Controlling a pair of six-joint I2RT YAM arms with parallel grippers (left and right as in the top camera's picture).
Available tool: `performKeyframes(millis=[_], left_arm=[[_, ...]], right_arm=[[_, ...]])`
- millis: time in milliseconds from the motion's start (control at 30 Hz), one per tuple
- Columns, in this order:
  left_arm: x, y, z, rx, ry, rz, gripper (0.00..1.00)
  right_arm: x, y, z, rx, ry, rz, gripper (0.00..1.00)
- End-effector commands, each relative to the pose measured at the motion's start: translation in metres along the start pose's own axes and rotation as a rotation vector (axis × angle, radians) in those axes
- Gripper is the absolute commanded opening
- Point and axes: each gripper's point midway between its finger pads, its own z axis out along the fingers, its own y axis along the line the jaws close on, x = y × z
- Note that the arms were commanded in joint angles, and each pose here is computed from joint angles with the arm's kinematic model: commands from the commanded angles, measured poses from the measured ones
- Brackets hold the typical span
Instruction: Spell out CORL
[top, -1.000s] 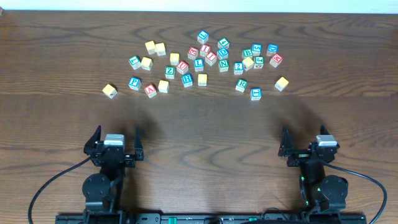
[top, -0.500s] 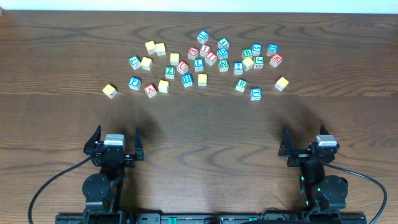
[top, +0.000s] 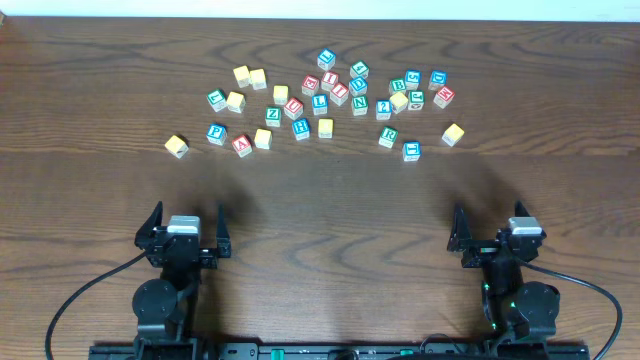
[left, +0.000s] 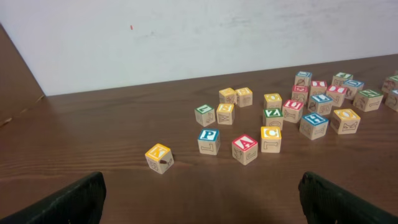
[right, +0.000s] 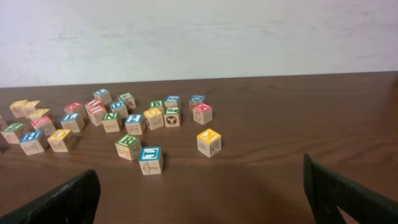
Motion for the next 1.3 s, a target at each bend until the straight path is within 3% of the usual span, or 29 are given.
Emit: performKeyframes(millis=[0, 400, 633, 933, 1167, 1267], left_arm=[[0.013, 0.001, 0.002, -0.010, 0.027, -0.006, 0.97], [-0.040, 0.008, 0.000, -0.013, 0.003, -0.010, 0.98], [-0.095, 0.008, 0.020, 0.032, 0.073, -0.012, 0.98], [-0.148, -0.011, 0.061, 0.206, 0.275, -0.029, 0.98], [-0.154, -0.020, 0.101, 0.290, 0.509, -0.072, 0.98], [-0.143, -0.020, 0.124, 0.306, 0.677, -0.095, 0.98]], right_arm=[[-0.005, 0.003, 0.000, -0.014, -0.025, -0.009, 0.99], [-0.051, 0.005, -0.005, -0.015, -0.140, -0.011, 0.99], [-0.097, 0.008, 0.000, -0.012, -0.097, -0.011, 0.99], [-0.140, 0.012, 0.033, -0.003, 0.176, -0.008, 0.99], [-0.147, 0.015, 0.069, -0.003, 0.408, -0.003, 0.99], [-0.140, 0.019, 0.091, -0.023, 0.541, 0.007, 0.99]])
